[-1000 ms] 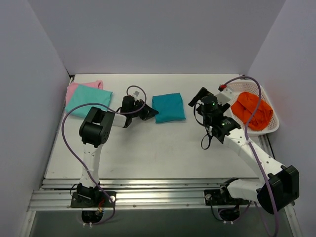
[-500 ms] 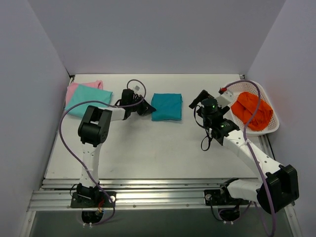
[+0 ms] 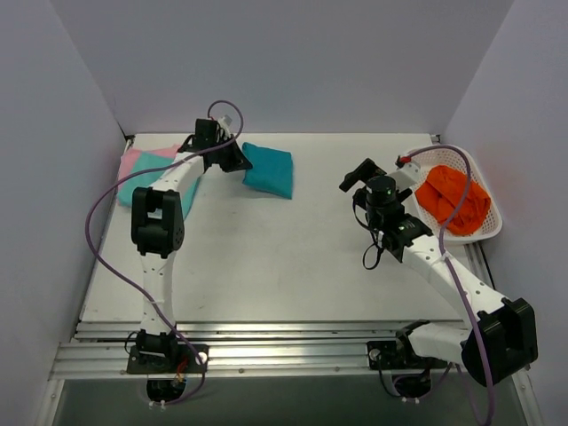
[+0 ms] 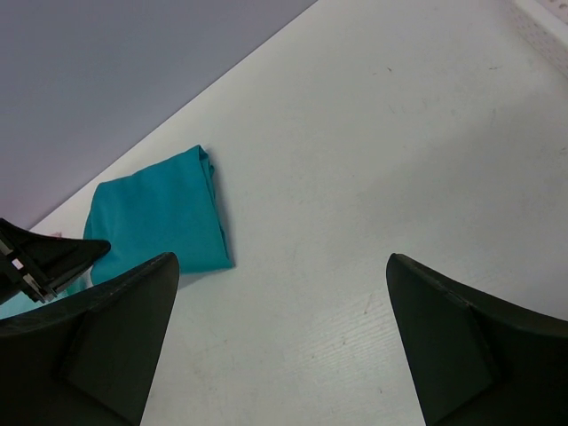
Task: Fold and stack the t-shirts
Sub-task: Put the neatly folded tshirt into the corner of the board with the left arm
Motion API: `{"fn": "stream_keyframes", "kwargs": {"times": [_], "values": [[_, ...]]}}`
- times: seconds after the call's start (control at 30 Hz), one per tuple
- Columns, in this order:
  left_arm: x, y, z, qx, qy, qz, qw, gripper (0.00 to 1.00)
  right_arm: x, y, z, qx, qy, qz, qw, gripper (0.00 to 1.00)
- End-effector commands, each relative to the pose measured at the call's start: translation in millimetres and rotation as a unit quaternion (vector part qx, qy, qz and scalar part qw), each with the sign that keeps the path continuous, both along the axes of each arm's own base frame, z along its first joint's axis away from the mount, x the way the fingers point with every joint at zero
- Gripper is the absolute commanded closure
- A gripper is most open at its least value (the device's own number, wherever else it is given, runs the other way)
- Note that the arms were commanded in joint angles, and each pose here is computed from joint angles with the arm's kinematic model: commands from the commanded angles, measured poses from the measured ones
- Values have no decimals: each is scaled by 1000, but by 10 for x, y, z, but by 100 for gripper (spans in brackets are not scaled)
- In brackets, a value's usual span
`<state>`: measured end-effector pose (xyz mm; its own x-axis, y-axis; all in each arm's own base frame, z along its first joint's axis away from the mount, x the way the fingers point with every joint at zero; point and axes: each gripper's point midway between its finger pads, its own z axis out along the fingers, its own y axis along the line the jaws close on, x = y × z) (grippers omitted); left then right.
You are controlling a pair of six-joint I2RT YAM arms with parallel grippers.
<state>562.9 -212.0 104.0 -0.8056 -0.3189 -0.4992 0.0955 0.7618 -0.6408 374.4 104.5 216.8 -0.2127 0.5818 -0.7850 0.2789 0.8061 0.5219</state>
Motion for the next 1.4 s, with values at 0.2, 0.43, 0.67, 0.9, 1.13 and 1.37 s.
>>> {"fn": "stream_keyframes", "kwargs": {"times": [0.2, 0.43, 0.67, 0.9, 1.13, 1.37], "values": [[53, 652, 232, 103, 23, -21, 994, 98, 66, 72, 110, 28, -29, 27, 999, 2], [3, 1024, 590, 114, -3, -11, 993, 98, 143, 249, 44, 48, -28, 60, 997, 3], [-154, 1357, 977, 120, -34, -3, 992, 98, 250, 405, -153, 53, -10, 80, 995, 4], [-225, 2026, 1217, 143, -57, 55, 987, 98, 343, 587, -279, 20, 4, 80, 997, 4], [-250, 2743, 903, 149, -5, 128, 980, 98, 408, 783, -486, -26, 33, 80, 996, 4], [-377, 3289, 417, 220, 100, 211, 947, 6, 425, 957, -703, -39, 56, 98, 993, 2]]}}
